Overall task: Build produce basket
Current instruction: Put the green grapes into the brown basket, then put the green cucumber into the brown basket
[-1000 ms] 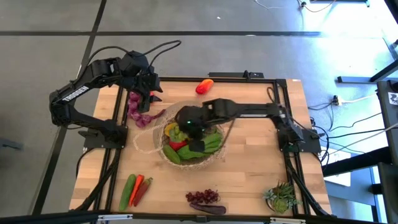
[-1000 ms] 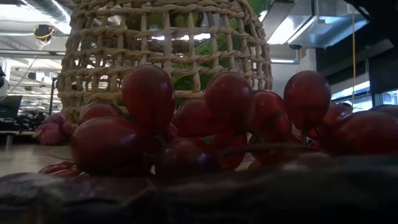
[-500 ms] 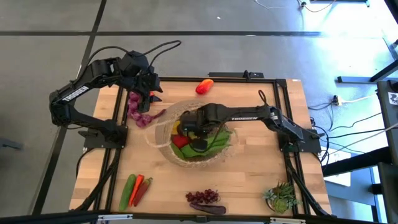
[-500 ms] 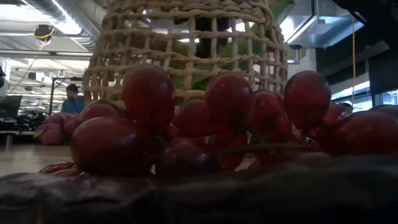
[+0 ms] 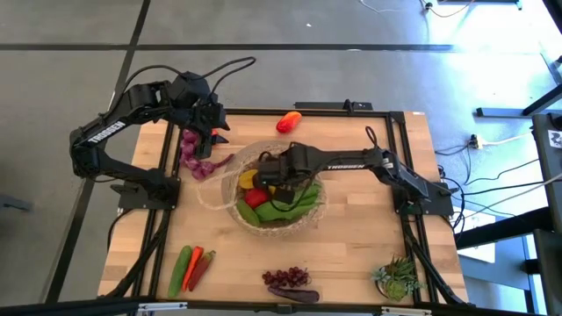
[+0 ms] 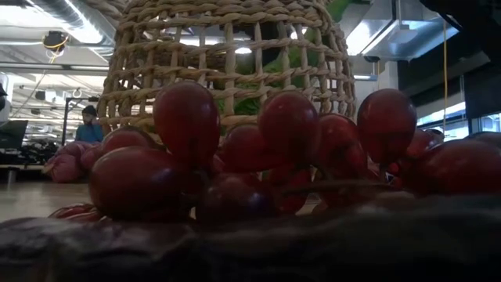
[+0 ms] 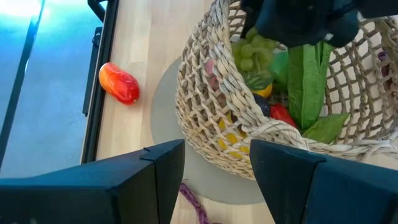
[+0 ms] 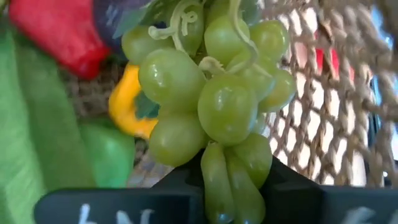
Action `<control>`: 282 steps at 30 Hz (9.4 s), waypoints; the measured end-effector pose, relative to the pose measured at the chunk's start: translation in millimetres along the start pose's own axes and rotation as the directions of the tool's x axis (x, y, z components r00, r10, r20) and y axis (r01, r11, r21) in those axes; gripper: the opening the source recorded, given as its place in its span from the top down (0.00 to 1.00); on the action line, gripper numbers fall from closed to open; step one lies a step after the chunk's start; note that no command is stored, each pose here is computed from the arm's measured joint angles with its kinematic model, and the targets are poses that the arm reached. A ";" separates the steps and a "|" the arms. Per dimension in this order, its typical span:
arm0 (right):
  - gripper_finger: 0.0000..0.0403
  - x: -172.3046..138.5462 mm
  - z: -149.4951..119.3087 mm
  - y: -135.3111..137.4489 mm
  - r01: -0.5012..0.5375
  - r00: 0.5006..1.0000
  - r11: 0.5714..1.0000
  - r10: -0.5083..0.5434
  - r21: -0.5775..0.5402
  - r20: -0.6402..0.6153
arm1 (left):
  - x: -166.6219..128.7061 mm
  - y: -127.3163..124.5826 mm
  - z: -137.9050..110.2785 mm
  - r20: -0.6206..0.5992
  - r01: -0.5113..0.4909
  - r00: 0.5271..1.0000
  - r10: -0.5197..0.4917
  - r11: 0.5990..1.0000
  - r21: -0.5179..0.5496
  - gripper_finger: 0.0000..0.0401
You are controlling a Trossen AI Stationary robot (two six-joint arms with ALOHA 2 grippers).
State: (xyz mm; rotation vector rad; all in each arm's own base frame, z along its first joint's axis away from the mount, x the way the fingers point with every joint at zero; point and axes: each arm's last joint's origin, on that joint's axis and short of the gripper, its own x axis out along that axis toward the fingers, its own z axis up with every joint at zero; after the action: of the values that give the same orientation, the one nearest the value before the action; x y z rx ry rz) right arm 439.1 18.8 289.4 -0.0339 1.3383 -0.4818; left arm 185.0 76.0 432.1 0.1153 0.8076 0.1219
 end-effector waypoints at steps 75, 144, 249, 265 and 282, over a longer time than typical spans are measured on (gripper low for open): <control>0.45 -0.9 17.7 -23.4 0.059 0.989 0.998 -0.055 -0.025 0.137 | 0.0 0.1 0.0 0.000 -0.001 1.000 0.001 1.000 -0.002 0.57; 0.45 -115.8 -167.5 -88.3 -0.664 0.642 0.681 0.731 -0.307 0.232 | 17.0 -133.4 -94.5 -0.244 -0.050 0.855 -0.457 0.396 -0.917 0.57; 0.45 -92.4 -158.4 -70.9 -0.769 0.482 0.539 0.842 -0.344 0.241 | 123.0 -367.3 -197.6 -0.670 -0.593 0.743 -0.005 0.461 -0.661 0.85; 0.45 -92.5 -157.9 -71.0 -0.763 0.486 0.545 0.838 -0.348 0.249 | 97.7 -333.5 -168.7 -0.655 -0.581 0.754 -0.047 0.419 -0.698 0.87; 0.45 -96.5 -152.0 -70.7 -0.723 0.450 0.543 0.839 -0.426 0.305 | 48.4 -251.2 -117.6 -0.288 -0.258 0.958 0.000 0.447 -0.856 1.00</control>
State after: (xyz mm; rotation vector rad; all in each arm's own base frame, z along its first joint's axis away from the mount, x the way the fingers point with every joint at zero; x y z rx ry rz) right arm 260.1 26.9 362.1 0.2654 0.7581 0.4994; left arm 149.0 -157.8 279.6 -0.8894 0.8939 0.7244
